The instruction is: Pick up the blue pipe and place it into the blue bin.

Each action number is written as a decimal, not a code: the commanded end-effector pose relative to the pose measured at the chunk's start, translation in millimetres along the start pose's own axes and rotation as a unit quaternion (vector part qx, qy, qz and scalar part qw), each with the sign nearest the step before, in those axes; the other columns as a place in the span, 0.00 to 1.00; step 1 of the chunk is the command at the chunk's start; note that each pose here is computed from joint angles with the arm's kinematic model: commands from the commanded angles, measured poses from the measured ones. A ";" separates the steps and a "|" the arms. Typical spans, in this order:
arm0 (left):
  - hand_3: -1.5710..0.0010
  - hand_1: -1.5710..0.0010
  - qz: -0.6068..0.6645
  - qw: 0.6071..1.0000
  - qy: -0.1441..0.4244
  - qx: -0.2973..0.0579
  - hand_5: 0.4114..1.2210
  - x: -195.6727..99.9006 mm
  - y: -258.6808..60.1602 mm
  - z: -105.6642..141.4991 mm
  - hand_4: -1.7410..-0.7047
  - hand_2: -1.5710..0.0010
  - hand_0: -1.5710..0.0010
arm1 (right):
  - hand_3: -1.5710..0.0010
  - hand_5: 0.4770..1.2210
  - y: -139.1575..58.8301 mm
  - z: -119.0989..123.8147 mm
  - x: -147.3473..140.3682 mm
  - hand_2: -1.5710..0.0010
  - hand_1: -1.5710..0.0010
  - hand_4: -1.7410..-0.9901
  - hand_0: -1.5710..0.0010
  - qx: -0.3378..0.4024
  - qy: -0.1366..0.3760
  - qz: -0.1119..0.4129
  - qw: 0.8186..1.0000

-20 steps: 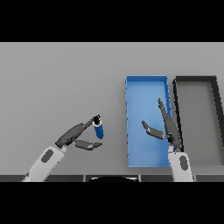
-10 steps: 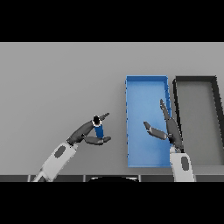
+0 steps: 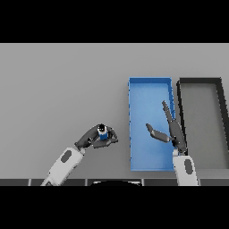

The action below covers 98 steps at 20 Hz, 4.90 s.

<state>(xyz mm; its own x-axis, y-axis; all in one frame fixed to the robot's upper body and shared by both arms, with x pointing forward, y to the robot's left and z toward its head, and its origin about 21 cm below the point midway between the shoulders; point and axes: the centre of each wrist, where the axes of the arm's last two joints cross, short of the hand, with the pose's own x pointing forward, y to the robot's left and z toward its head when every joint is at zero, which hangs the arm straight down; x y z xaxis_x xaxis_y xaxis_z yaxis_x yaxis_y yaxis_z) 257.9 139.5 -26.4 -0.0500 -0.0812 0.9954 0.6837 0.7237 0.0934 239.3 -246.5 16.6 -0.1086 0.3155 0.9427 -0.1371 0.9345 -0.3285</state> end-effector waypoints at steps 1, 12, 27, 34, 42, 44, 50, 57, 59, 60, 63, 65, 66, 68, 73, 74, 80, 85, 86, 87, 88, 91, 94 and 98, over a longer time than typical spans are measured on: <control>0.20 0.19 -0.007 1.000 0.007 -0.005 0.86 2.3 -2.1 0.9 0.12 0.17 0.24 | 1.00 0.11 2.6 0.2 0.3 1.00 1.00 0.75 1.00 0.001 -0.003 0.000 1.000; 0.02 0.02 -0.021 0.995 -0.102 -0.004 0.99 37.8 -18.6 -13.2 0.25 0.01 0.02 | 1.00 0.10 -1.1 -1.4 -1.3 1.00 1.00 0.80 1.00 0.001 0.004 0.013 1.000; 0.00 0.00 -0.039 0.993 -0.103 -0.037 1.00 73.5 -22.0 -30.1 0.26 0.00 0.00 | 1.00 0.14 -4.2 16.8 7.5 1.00 1.00 0.81 1.00 -0.012 -0.001 0.037 0.999; 0.00 0.00 -0.041 0.992 -0.111 -0.038 1.00 71.3 -19.6 -27.9 0.26 0.00 0.00 | 1.00 0.14 -12.5 14.1 27.0 0.98 0.99 0.76 1.00 0.005 -0.082 -0.031 0.996; 0.00 0.00 -0.052 0.993 -0.103 -0.041 1.00 72.1 -19.5 -24.7 0.26 0.00 0.00 | 1.00 0.09 -34.7 6.1 113.6 1.00 1.00 0.73 1.00 0.178 -0.148 0.007 0.973; 0.00 0.00 -0.059 0.993 -0.094 -0.038 1.00 72.8 -15.9 -26.1 0.26 0.00 0.00 | 1.00 0.08 -28.6 2.4 129.9 1.00 1.00 0.69 1.00 0.218 -0.166 0.024 0.961; 0.00 0.00 -0.067 0.992 -0.097 -0.040 1.00 75.8 -16.0 -30.4 0.26 0.00 0.00 | 1.00 0.06 -4.3 -8.3 160.4 1.00 1.00 0.67 1.00 0.299 -0.160 0.039 0.940; 0.00 0.00 -0.053 0.992 -0.101 -0.056 1.00 76.7 -18.6 -29.4 0.26 0.00 0.00 | 1.00 0.05 30.9 -39.5 172.3 1.00 1.00 0.73 1.00 0.380 -0.149 0.048 0.911; 0.00 0.00 -0.046 0.992 -0.100 -0.062 1.00 74.5 -14.3 -28.5 0.26 0.00 0.00 | 1.00 0.05 40.7 -44.6 175.3 1.00 1.00 0.73 1.00 0.398 -0.151 0.043 0.904; 0.00 0.00 -0.042 0.992 -0.096 -0.070 1.00 74.1 -18.1 -32.5 0.26 0.00 0.00 | 1.00 0.05 44.8 -48.9 181.0 1.00 1.00 0.72 1.00 0.403 -0.154 0.041 0.901; 0.00 0.00 -0.046 0.990 -0.110 -0.069 1.00 73.9 -16.1 -30.5 0.27 0.00 0.00 | 1.00 0.05 57.4 -59.3 181.6 0.96 0.98 0.70 1.00 0.421 -0.143 0.050 0.894; 0.00 0.00 -0.043 0.993 -0.093 -0.067 1.00 73.4 -16.3 -32.6 0.22 0.00 0.00 | 0.91 0.06 59.8 -67.5 185.7 0.84 0.85 0.65 0.89 0.428 -0.142 0.049 0.891; 0.17 0.00 -0.041 0.993 -0.083 -0.066 1.00 72.8 -13.7 -32.5 0.17 0.02 0.00 | 0.80 0.06 63.7 -69.6 186.0 0.73 0.72 0.58 0.75 0.433 -0.141 0.048 0.889; 0.26 0.00 -0.037 0.995 -0.073 -0.061 1.00 71.9 -16.9 -33.5 0.11 0.02 0.00 | 0.58 0.07 67.2 -71.1 183.6 0.47 0.47 0.39 0.48 0.437 -0.150 0.054 0.885; 0.15 0.00 -0.036 0.992 -0.099 -0.067 1.00 73.6 -16.5 -35.0 0.04 0.01 0.00 | 0.22 0.53 75.7 -70.0 179.6 0.15 0.15 0.35 0.16 0.437 -0.170 0.001 0.883; 0.16 0.00 -0.035 0.992 -0.099 -0.066 1.00 74.6 -14.1 -32.0 0.03 0.01 0.00 | 0.18 0.62 76.9 -69.4 179.5 0.12 0.12 0.35 0.13 0.435 -0.178 0.001 0.883; 0.09 0.00 -0.040 0.992 -0.106 -0.061 1.00 72.4 -15.9 -32.9 0.01 0.01 0.00 | 0.05 0.90 79.9 -64.2 176.6 0.03 0.03 0.33 0.03 0.440 -0.180 -0.019 0.880; 0.33 0.13 -0.052 0.991 -0.112 -0.052 1.00 74.4 -14.4 -31.1 0.11 0.15 0.08 | 0.02 0.97 84.0 -61.0 177.5 0.01 0.01 0.33 0.01 0.428 -0.177 -0.042 0.885; 0.46 0.30 -0.060 0.991 -0.109 -0.059 1.00 74.7 -15.8 -30.9 0.22 0.32 0.25 | 0.01 0.97 83.5 -58.8 178.6 0.01 0.01 0.33 0.01 0.426 -0.178 -0.039 0.886; 0.57 0.44 -0.071 0.990 -0.099 -0.064 1.00 73.4 -14.1 -31.6 0.32 0.46 0.40 | 0.01 0.98 85.4 -59.7 178.4 0.01 0.01 0.33 0.01 0.424 -0.171 -0.034 0.889; 0.66 0.55 -0.080 0.990 -0.095 -0.073 1.00 74.3 -11.1 -33.4 0.41 0.56 0.52 | 0.01 0.98 87.5 -59.1 179.1 0.01 0.01 0.32 0.01 0.421 -0.170 -0.034 0.890; 0.82 0.77 -0.086 0.989 -0.083 -0.091 0.80 71.2 -9.2 -31.1 0.59 0.78 0.75 | 0.00 0.99 85.9 -60.0 181.1 0.00 0.00 0.32 0.00 0.418 -0.161 -0.028 0.894; 0.91 0.88 -0.083 0.992 -0.045 -0.089 0.54 71.4 -6.0 -30.9 0.68 0.89 0.87 | 0.00 1.00 88.4 -59.2 182.0 0.00 0.00 0.32 0.00 0.418 -0.178 -0.037 0.890; 0.96 0.95 -0.071 0.994 -0.026 -0.074 0.28 68.9 -4.0 -30.4 0.74 0.95 0.95 | 0.00 1.00 85.9 -60.8 183.5 0.00 0.00 0.32 0.00 0.408 -0.189 -0.032 0.892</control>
<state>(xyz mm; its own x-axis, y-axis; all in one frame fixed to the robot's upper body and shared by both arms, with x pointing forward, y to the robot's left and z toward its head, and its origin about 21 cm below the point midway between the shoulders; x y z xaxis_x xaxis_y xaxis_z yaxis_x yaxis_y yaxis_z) 273.9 110.1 41.2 -0.1885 -0.1388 0.9722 0.7666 0.5979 0.2340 267.6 -98.6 164.9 -0.3809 0.0440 0.9236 -0.8091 0.4675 -0.3560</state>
